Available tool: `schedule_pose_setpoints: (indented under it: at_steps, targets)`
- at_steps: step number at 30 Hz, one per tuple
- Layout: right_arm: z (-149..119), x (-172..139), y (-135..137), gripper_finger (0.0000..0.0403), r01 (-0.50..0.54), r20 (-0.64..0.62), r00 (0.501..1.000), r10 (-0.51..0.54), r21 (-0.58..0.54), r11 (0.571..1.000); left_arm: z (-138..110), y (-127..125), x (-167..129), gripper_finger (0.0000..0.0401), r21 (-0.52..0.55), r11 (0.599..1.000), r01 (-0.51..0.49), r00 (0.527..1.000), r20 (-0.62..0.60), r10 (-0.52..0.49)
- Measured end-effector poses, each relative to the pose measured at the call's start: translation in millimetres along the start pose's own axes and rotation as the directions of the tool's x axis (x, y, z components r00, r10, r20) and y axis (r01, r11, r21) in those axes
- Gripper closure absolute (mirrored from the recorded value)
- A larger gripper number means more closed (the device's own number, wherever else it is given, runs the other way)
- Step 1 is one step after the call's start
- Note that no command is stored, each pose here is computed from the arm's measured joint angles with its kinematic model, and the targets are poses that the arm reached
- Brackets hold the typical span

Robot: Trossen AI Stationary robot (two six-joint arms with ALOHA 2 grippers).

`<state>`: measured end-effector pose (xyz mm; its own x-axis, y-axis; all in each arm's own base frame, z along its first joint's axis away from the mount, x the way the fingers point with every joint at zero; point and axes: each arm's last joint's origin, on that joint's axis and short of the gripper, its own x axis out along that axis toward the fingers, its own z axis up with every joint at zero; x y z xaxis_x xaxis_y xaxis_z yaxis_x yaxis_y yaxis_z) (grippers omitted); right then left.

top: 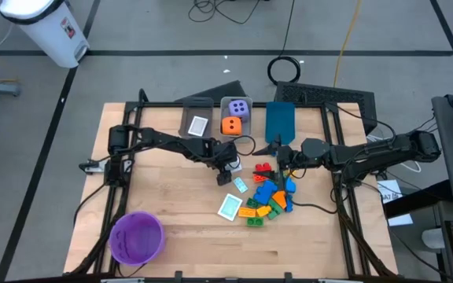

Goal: Pick & Place Toys
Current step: Put the black deck of cards into the black bin

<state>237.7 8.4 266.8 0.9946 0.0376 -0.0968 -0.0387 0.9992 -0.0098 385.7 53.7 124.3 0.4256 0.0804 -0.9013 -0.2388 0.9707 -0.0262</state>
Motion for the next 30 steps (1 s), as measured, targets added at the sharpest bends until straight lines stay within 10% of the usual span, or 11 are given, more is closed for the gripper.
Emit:
schedule_pose_setpoints:
  at_steps: [9,19,30]
  targets:
    - [1.7,-1.6,0.0,0.0115,0.001,0.008,1.0,-0.001,-0.013,1.0,0.9,0.9,-14.7,0.0088,-0.025,0.999,-0.029,1.0,0.005,0.029]
    - [9.7,-13.4,-0.1,0.0115,0.002,0.029,1.0,-0.001,-0.02,1.0,7.7,13.1,-105.6,0.0087,-0.076,0.986,-0.149,0.981,0.117,0.157]
    - [8.5,-14.2,-0.1,0.0115,0.002,0.013,1.0,-0.001,-0.021,1.0,-5.8,74.4,-191.3,0.0078,-0.362,0.873,-0.327,0.893,0.184,0.411]
